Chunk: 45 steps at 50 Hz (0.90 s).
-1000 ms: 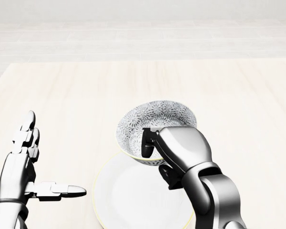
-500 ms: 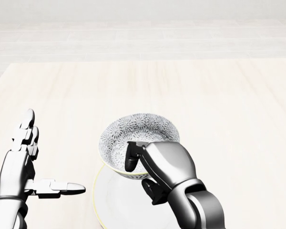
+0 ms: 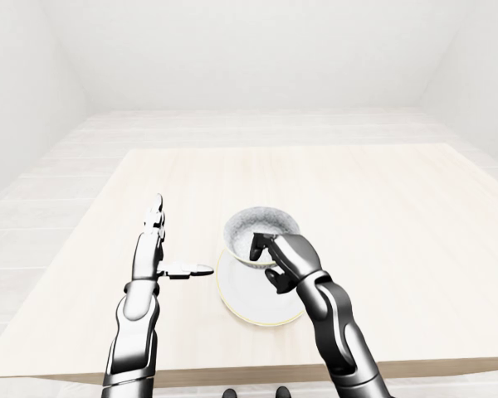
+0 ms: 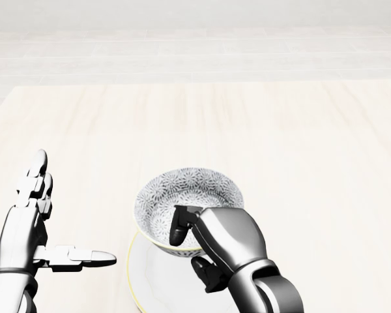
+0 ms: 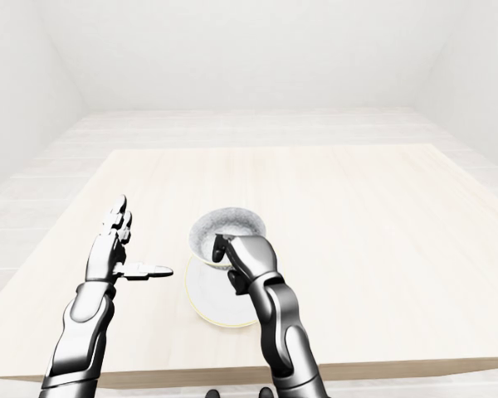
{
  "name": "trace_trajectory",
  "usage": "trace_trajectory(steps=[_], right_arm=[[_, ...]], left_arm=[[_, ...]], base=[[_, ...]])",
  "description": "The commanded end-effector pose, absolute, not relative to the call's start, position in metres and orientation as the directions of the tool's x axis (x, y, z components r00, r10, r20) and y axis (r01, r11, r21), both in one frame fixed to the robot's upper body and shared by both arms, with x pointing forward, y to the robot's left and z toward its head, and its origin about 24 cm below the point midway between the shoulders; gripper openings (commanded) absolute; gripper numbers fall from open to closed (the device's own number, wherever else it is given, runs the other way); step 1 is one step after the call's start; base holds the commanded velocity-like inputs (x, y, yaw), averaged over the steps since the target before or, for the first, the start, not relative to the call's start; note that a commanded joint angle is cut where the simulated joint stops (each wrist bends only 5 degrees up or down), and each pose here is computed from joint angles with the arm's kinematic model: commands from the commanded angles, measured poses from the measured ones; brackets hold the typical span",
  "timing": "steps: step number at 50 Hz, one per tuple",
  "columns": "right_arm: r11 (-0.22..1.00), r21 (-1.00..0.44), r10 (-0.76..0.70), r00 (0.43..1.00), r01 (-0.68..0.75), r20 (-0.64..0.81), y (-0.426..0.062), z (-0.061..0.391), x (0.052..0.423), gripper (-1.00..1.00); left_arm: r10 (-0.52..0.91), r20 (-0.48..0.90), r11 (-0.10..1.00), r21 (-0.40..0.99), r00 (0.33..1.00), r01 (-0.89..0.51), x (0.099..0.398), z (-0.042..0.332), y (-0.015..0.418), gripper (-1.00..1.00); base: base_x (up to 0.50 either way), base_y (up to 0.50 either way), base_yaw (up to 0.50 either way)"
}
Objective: Put the bowl on the plate.
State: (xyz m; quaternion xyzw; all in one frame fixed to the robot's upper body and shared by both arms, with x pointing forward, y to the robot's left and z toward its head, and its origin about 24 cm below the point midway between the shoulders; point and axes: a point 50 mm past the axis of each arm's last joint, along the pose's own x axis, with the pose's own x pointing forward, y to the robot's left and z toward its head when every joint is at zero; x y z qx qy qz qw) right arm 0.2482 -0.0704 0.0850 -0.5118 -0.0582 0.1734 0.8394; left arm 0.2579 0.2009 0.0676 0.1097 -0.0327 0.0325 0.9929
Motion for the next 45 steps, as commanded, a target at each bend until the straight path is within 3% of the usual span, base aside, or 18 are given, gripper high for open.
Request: trace_trajectory(steps=[1,45], right_arm=[[0.437,-0.875,0.338,0.940,-0.209,-0.056,-0.073,0.084,0.245,-0.68],[0.452,-0.862,0.311,0.946,-0.228,-0.087,-0.083,0.068,0.228,-0.68]], left_arm=[[0.056,0.070,0.973,0.221,0.996,-0.070,0.258,0.066,0.201,1.00],[0.045,0.068,0.972,0.229,0.997,-0.059,0.259,0.066,0.199,1.00]], base=[[0.00,0.00,0.00],[0.00,0.00,0.00]])
